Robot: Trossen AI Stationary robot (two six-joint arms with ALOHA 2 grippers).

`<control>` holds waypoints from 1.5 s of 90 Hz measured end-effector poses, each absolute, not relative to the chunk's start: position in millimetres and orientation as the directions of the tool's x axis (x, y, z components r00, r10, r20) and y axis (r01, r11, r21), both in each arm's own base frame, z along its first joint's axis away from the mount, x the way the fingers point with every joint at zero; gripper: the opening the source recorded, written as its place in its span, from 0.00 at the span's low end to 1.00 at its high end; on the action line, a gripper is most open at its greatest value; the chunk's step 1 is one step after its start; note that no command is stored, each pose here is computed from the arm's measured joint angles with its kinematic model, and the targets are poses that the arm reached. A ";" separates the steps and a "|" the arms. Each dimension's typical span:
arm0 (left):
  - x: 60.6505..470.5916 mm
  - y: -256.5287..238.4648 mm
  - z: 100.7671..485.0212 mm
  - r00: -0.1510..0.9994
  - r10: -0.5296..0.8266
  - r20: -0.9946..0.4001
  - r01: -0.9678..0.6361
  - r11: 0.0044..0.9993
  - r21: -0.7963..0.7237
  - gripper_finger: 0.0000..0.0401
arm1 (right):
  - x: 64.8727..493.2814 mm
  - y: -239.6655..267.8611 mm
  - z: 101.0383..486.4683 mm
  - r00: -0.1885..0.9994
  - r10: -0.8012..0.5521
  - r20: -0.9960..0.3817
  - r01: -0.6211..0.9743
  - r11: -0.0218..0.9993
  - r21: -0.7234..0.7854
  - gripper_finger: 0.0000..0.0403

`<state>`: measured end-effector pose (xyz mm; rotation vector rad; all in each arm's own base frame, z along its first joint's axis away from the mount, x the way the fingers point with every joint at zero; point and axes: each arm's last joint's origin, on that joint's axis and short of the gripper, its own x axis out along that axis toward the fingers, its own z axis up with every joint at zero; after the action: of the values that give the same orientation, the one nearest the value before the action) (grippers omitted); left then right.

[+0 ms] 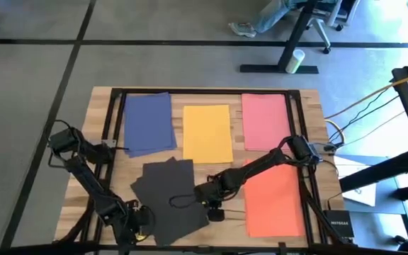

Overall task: Organize paper
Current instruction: Move the black papers to the bottom left of the table

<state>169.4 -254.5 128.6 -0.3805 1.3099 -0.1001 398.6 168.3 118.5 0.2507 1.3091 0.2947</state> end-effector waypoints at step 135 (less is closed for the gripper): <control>165.5 -264.6 125.4 0.268 -0.326 -0.906 -0.113 0.924 -0.366 0.00 | 397.5 181.0 124.4 0.176 0.422 -0.889 -0.062 0.906 0.418 0.00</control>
<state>165.5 -264.6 125.4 -0.3953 1.3011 -0.1490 397.5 181.0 124.4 0.3167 1.3568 0.3510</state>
